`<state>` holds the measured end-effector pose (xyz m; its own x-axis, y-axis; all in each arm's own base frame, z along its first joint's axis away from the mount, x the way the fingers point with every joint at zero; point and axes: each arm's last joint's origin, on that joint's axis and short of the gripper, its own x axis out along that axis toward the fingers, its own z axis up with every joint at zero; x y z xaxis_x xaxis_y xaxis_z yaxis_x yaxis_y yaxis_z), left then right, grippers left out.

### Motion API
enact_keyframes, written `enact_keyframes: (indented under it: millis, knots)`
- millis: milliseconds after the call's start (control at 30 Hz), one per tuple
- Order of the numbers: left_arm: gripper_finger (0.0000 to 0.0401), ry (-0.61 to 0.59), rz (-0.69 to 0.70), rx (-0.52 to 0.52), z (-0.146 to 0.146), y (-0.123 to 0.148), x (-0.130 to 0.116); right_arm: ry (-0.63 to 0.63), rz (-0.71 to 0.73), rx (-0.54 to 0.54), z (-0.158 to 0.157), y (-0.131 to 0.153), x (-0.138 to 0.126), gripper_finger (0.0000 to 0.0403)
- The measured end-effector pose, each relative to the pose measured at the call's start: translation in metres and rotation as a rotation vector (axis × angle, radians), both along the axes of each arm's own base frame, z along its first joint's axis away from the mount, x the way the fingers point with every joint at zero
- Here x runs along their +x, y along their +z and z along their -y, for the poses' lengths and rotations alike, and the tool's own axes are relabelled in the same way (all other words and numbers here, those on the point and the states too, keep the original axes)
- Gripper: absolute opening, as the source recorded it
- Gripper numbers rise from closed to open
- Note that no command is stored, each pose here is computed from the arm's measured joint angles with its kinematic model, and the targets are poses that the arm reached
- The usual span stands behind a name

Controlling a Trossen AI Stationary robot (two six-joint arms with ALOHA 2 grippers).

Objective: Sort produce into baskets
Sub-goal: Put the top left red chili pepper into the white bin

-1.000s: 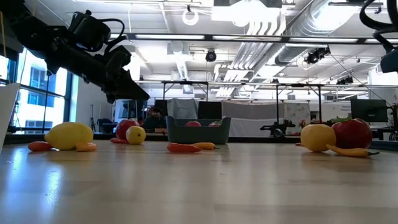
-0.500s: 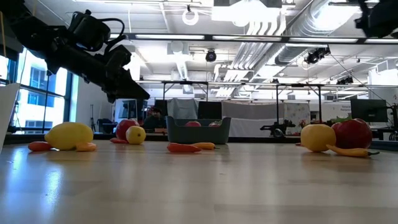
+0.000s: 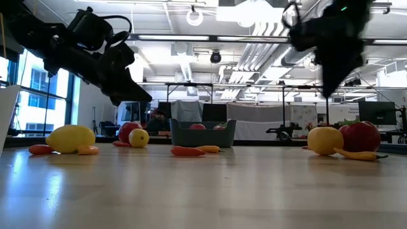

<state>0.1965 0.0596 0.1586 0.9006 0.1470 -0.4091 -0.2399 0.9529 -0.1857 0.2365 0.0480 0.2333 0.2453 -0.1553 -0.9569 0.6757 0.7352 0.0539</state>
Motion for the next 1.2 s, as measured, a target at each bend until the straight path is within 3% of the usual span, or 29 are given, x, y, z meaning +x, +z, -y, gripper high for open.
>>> enact_keyframes:
  millis: [133,267,600,833,1200]
  knots:
    - [0.0019,0.028,-0.044,0.073,0.002,-0.002,0.0,0.189,0.204,-0.059,0.02,-0.006,0.024,0.0002]
    - [0.0045,0.075,-0.119,0.095,-0.001,-0.003,-0.001,0.241,0.319,-0.138,0.044,0.001,0.038,0.0002]
    - [0.0098,0.142,-0.431,0.187,-0.004,0.009,0.001,0.323,0.291,-0.247,0.074,0.001,0.04,0.0]
    - [0.0097,0.135,-0.628,0.214,-0.011,0.023,-0.004,0.346,0.284,-0.288,0.082,0.002,0.04,0.0]
    - [0.0058,0.247,-0.63,0.087,-0.063,0.022,-0.031,0.339,0.272,-0.308,0.091,0.002,0.039,0.0]
